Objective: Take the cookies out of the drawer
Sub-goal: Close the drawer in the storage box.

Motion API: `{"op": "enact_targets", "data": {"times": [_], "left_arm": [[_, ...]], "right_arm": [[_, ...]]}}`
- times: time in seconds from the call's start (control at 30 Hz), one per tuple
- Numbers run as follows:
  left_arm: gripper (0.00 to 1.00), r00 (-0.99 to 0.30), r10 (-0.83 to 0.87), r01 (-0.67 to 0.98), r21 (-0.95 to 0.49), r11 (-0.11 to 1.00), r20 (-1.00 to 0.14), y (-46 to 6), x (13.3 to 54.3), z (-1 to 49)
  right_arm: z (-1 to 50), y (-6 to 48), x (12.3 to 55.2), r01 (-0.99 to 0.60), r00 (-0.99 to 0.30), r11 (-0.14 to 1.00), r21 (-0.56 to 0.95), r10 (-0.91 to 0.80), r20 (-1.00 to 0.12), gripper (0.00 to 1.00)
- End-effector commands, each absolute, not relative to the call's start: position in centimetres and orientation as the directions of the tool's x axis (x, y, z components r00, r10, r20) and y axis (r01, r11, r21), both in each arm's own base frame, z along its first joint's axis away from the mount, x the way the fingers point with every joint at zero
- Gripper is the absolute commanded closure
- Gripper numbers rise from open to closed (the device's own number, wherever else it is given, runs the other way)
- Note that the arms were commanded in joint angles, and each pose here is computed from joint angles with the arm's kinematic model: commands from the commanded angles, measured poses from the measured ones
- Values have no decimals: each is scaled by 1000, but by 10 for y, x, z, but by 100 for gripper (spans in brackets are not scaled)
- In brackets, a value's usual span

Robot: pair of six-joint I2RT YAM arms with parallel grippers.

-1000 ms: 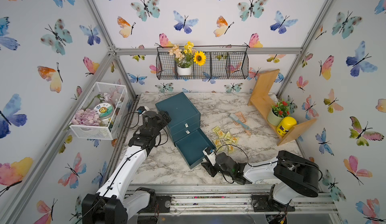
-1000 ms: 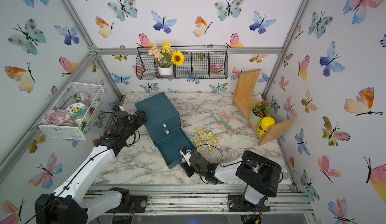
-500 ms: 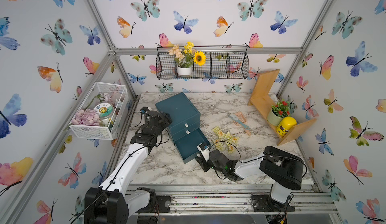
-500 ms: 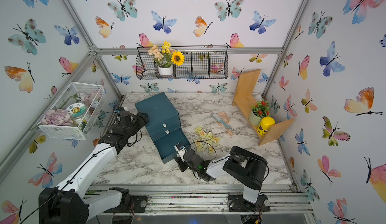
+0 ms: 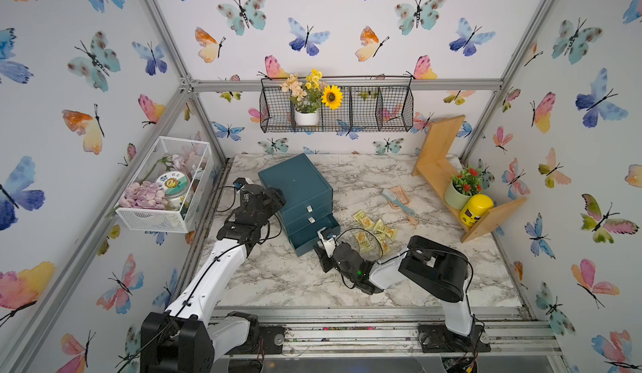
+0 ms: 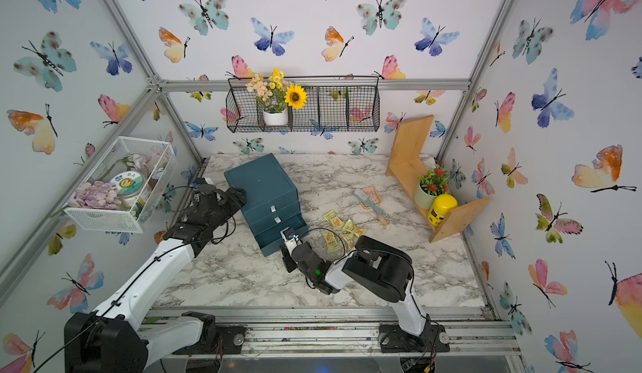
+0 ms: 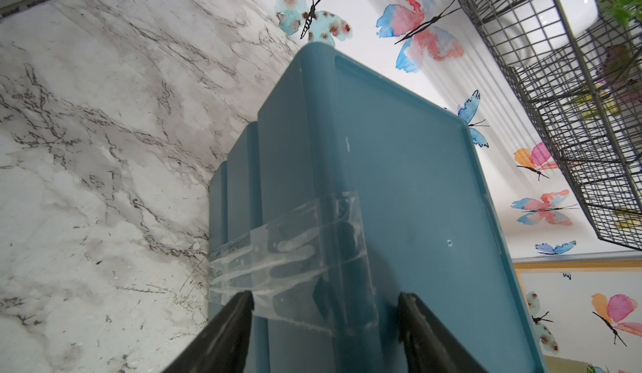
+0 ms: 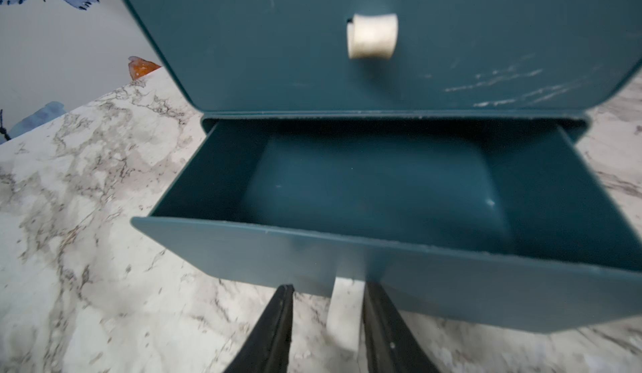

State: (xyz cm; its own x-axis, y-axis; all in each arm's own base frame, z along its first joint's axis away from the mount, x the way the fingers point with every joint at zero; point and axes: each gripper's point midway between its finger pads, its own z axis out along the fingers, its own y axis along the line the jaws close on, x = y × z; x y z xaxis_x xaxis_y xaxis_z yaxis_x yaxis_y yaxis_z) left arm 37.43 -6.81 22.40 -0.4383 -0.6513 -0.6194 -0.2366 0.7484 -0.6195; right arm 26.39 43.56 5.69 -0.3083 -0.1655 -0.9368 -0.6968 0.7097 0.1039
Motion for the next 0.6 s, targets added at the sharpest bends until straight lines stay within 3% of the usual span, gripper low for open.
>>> {"op": "enact_targets", "data": {"times": [0.0, 0.57], "left_arm": [[30, -493, -640, -253, -606, 754, -590, -70, 364, 205], [31, -503, -643, -272, -600, 752, -578, -69, 362, 197]], "right_arm": [[80, 451, 280, -680, -252, 720, 137, -54, -966, 63], [70, 482, 312, -667, -241, 718, 198, 45, -970, 63]]}}
